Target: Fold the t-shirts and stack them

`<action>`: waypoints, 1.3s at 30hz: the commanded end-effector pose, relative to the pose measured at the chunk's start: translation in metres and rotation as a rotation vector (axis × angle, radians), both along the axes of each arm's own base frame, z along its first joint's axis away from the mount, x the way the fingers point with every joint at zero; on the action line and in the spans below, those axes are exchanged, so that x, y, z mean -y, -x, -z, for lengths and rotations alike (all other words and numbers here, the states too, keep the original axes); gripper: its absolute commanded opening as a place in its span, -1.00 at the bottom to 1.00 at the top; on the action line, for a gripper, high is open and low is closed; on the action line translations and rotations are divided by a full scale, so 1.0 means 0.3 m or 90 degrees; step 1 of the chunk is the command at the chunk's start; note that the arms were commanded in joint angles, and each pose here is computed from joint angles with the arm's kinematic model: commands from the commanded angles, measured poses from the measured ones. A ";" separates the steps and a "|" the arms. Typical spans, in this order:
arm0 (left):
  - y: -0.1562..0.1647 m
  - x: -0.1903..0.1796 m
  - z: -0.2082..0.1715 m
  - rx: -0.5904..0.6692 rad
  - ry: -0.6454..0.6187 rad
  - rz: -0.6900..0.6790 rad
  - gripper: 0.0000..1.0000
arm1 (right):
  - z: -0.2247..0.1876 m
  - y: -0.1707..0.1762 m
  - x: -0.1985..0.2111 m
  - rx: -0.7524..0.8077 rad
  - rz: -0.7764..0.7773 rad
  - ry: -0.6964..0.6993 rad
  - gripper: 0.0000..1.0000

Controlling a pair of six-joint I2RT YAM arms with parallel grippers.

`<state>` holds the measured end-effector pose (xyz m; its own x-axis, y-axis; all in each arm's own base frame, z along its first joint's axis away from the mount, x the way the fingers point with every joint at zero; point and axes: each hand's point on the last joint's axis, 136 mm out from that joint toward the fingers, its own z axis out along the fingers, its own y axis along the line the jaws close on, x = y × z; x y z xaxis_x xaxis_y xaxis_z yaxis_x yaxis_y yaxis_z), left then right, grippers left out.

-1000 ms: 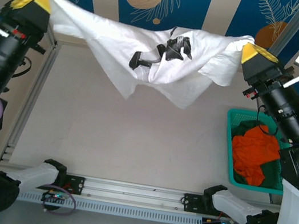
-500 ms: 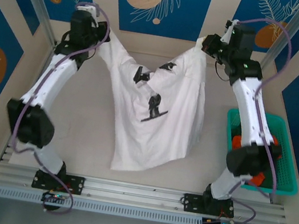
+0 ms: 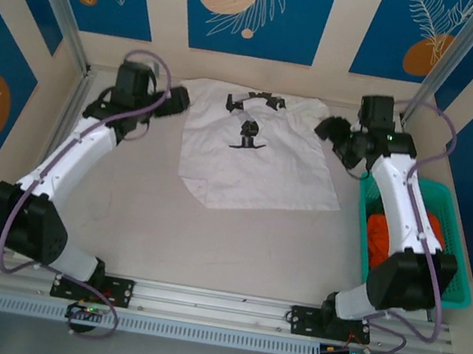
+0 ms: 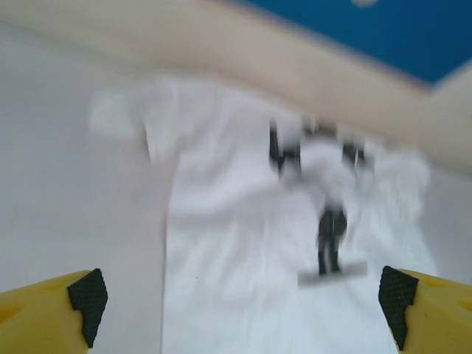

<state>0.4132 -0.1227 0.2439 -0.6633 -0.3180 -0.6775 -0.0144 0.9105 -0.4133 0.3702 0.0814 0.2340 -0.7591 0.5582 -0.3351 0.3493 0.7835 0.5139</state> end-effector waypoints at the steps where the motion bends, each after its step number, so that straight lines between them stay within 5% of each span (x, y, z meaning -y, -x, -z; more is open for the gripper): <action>1: 0.259 0.066 0.328 -0.226 0.016 0.061 0.89 | 0.217 0.187 -0.046 -0.127 -0.014 -0.028 0.47; 7: 0.385 0.105 0.501 -0.333 0.101 0.029 0.85 | 0.440 0.315 -0.018 -0.235 -0.002 0.002 0.38; 15: 0.241 0.231 0.518 -0.360 0.171 0.004 0.75 | 0.559 0.253 0.026 -0.308 -0.008 0.093 0.31; 22: 0.223 0.255 0.607 -0.400 0.053 -0.051 0.66 | 0.628 0.196 0.021 -0.321 -0.024 0.113 0.19; 27: 0.224 0.283 0.672 -0.428 -0.013 -0.056 0.30 | 0.686 0.175 -0.016 -0.350 -0.057 0.130 0.06; 34: 0.253 0.218 0.736 -0.445 -0.113 -0.073 0.26 | 0.728 0.197 -0.040 -0.369 -0.072 0.141 -0.04; 36: 0.252 0.227 0.755 -0.461 -0.141 -0.058 0.17 | 0.737 0.206 -0.041 -0.374 -0.073 0.141 -0.11; 39: 0.257 0.223 0.780 -0.465 -0.162 -0.059 -0.26 | 0.749 0.218 -0.047 -0.385 -0.077 0.141 -0.26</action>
